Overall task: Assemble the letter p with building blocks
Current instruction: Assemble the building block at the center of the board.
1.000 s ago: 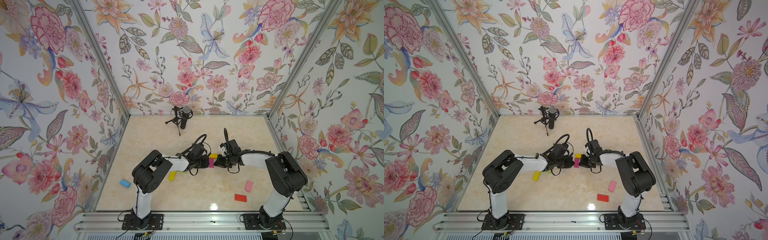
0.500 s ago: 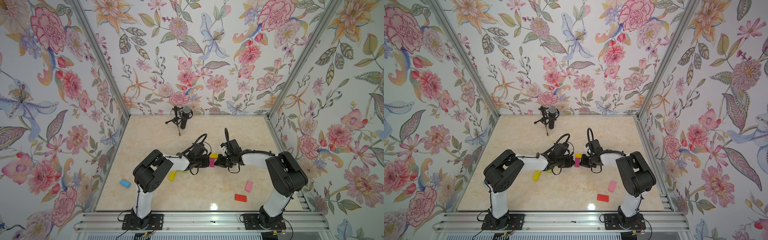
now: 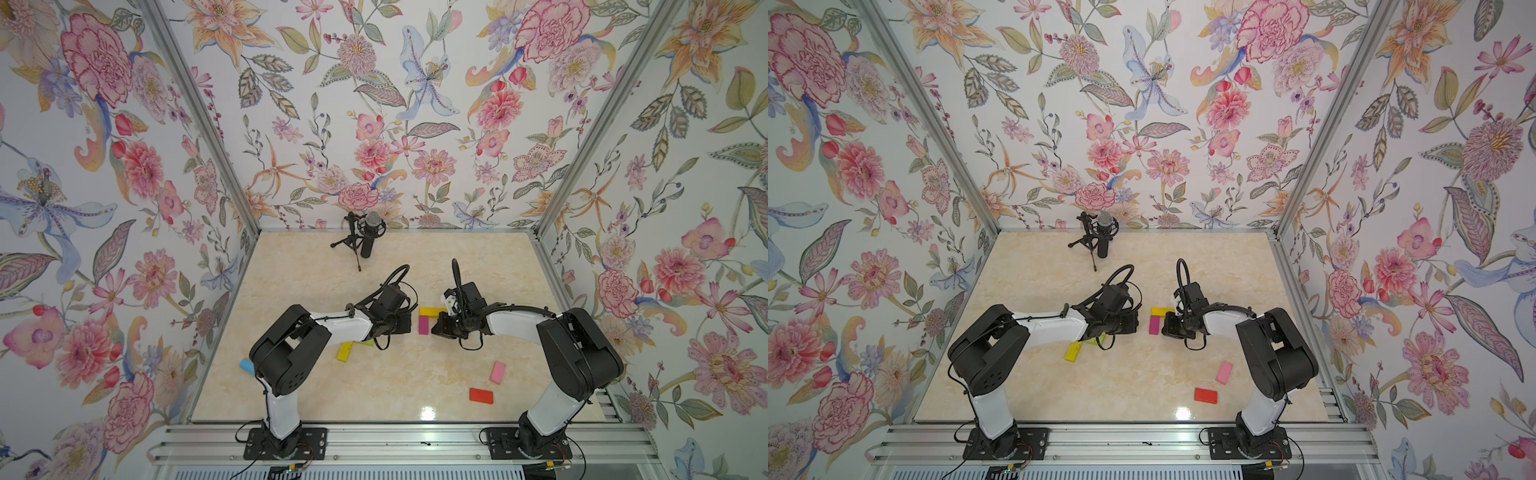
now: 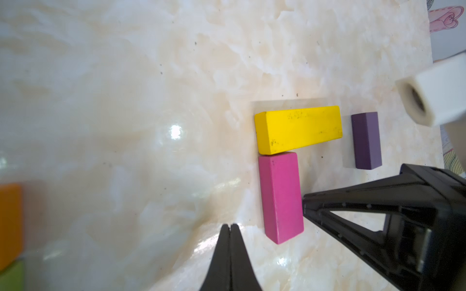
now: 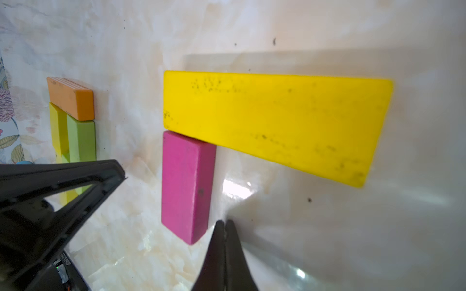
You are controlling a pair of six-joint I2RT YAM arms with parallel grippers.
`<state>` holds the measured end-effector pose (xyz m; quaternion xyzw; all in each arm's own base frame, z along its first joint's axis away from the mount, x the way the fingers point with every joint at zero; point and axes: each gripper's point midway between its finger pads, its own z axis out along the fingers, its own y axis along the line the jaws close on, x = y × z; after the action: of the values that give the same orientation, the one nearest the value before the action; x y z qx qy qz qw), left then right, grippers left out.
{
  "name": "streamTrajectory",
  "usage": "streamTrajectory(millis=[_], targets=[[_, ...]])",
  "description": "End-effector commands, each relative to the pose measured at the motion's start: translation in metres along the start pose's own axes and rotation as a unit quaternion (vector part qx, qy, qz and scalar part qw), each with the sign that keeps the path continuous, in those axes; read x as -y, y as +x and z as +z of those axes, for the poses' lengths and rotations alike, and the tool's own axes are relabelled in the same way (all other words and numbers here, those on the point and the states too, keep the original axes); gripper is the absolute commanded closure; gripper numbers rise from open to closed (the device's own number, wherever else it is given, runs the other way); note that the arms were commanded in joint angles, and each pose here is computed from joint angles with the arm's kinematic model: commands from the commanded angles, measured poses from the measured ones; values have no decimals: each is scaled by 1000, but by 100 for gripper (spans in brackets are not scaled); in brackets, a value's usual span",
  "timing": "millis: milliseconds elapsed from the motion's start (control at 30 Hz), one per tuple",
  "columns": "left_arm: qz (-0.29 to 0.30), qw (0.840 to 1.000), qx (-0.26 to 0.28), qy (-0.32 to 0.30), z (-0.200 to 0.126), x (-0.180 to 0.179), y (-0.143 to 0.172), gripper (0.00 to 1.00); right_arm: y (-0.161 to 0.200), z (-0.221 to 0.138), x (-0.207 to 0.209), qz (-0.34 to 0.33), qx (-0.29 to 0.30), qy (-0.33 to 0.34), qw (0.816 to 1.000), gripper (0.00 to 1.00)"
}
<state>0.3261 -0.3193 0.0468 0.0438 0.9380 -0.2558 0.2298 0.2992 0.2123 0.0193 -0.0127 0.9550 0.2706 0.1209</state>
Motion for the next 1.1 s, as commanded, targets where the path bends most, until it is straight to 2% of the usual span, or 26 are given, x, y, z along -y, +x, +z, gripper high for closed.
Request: streamTrajectory(millis=[0, 67, 200, 333, 533, 700, 933, 1067], targets=[[17, 999, 35, -15, -24, 0, -18, 100, 8, -21, 9, 0, 5, 27, 1000, 100], [26, 998, 55, 0, -38, 15, -28, 100, 2, -40, 4, -11, 26, 34, 999, 100], [64, 993, 89, 48, -66, 67, -49, 100, -19, -91, 9, -15, 88, 70, 993, 100], [96, 988, 80, 91, -61, 110, -57, 100, -34, -121, 36, 22, 118, 79, 990, 100], [118, 981, 32, 151, -17, 155, -50, 100, -36, -123, 87, 75, 105, 104, 986, 100], [109, 978, -1, 175, 18, 165, -37, 100, -34, -118, 106, 87, 96, 122, 984, 100], [121, 979, -21, 164, 44, 170, -23, 100, -31, -109, 114, 94, 84, 119, 985, 100], [140, 981, -23, 135, 49, 169, -24, 100, -30, -100, 115, 96, 77, 109, 986, 100]])
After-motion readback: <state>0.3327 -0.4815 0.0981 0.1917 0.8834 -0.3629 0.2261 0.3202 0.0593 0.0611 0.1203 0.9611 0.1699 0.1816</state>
